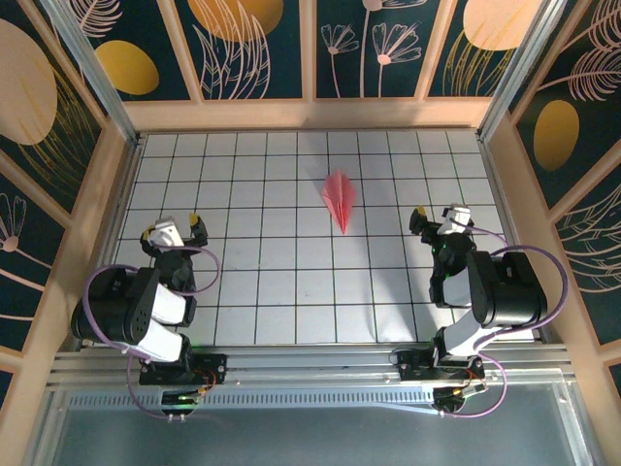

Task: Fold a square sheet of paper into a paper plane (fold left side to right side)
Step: Reset both arms

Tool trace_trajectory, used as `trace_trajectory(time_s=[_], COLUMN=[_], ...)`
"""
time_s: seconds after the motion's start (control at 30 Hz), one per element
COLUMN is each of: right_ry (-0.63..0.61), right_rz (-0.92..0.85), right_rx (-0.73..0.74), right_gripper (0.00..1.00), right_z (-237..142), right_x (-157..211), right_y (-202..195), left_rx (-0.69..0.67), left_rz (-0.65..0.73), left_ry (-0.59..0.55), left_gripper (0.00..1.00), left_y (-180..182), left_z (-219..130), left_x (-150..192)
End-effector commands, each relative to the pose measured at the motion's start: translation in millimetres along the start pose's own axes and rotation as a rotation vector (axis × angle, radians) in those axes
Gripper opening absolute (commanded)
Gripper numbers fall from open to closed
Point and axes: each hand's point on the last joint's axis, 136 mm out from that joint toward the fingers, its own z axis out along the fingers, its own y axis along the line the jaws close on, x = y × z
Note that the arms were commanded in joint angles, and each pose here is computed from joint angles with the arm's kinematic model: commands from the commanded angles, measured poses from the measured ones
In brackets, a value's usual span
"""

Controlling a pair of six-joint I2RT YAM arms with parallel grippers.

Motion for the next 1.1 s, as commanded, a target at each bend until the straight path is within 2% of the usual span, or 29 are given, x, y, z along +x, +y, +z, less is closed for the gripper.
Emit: trace_trajectory(time_s=[0.0, 1.07], right_ry=[-0.031, -0.015], right_rz=[-0.003, -0.018], right_rx=[0.019, -0.016], right_gripper=[0.99, 0.99], right_z=[2.4, 4.7], right_x=[-8.1, -5.7], right_y=[-1.4, 4.7], left_rx=[0.002, -0.003], left_rz=[0.032, 0.023], left_ry=[0.063, 0.062], left_gripper=[0.99, 0.99], left_y=[-8.7, -6.7], left_z=[24.9, 25.9], left_x=[3.5, 2.5])
